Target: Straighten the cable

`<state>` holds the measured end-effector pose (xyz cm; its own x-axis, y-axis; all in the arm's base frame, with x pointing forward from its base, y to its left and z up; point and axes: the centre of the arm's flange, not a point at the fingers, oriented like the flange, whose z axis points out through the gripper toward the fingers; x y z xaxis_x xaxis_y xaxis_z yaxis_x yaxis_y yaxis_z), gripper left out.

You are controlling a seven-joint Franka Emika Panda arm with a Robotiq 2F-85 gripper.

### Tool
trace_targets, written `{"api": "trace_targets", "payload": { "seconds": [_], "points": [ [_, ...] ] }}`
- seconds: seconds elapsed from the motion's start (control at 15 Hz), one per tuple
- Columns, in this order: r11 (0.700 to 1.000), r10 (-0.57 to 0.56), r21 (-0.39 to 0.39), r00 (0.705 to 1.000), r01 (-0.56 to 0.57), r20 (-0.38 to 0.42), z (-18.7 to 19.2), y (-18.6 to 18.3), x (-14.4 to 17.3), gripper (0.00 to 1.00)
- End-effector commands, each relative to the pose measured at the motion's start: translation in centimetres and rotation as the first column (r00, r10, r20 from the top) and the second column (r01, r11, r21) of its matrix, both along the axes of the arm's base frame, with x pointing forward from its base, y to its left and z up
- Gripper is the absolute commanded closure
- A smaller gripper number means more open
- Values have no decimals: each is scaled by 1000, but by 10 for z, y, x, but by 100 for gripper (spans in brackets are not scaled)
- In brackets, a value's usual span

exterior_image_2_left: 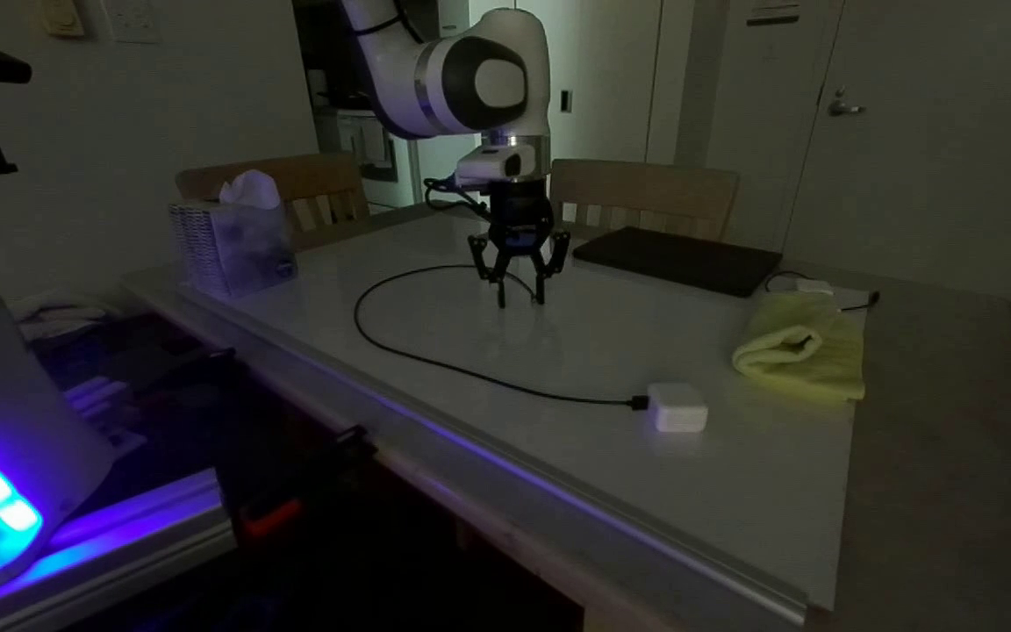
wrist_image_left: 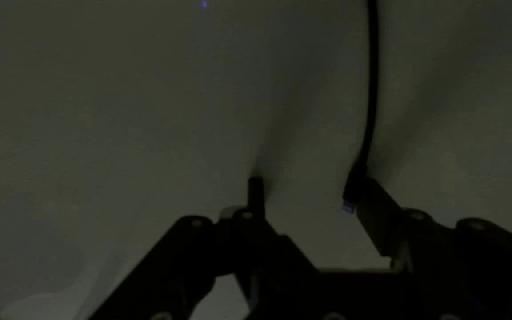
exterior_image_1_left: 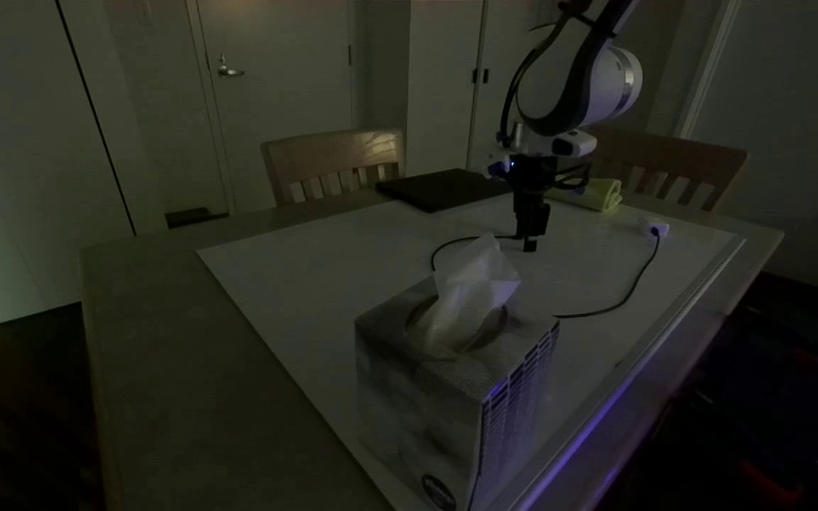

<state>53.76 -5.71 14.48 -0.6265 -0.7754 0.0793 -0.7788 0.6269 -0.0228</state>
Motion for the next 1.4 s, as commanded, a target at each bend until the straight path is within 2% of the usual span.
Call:
{"api": "trace_targets", "payload": {
  "seconds": [0.0, 0.27, 0.67, 0.73, 0.93, 1.0, 1.13, 1.27, 1.33],
  "points": [
    [1000, 16, 15, 1000, -16, 21, -7, -3, -6, 74],
    [999, 43, 15, 999, -43, 27, -5, 2, -8, 100],
    [993, -69, 101, 998, 68, 12, -4, 24, 3, 98],
    [996, -58, 62, 998, 57, 14, 3, 11, 0, 93],
    [995, -61, 80, 998, 60, 16, 3, 22, 1, 93],
    [992, -93, 85, 996, 91, 18, 3, 17, -1, 98],
    [982, -162, 106, 986, 158, 26, 3, 12, -5, 98],
    [986, -123, 115, 992, 120, 18, 4, 17, -5, 98],
    [993, -49, 105, 999, 50, -13, 3, 24, -4, 98]
  ]
}}
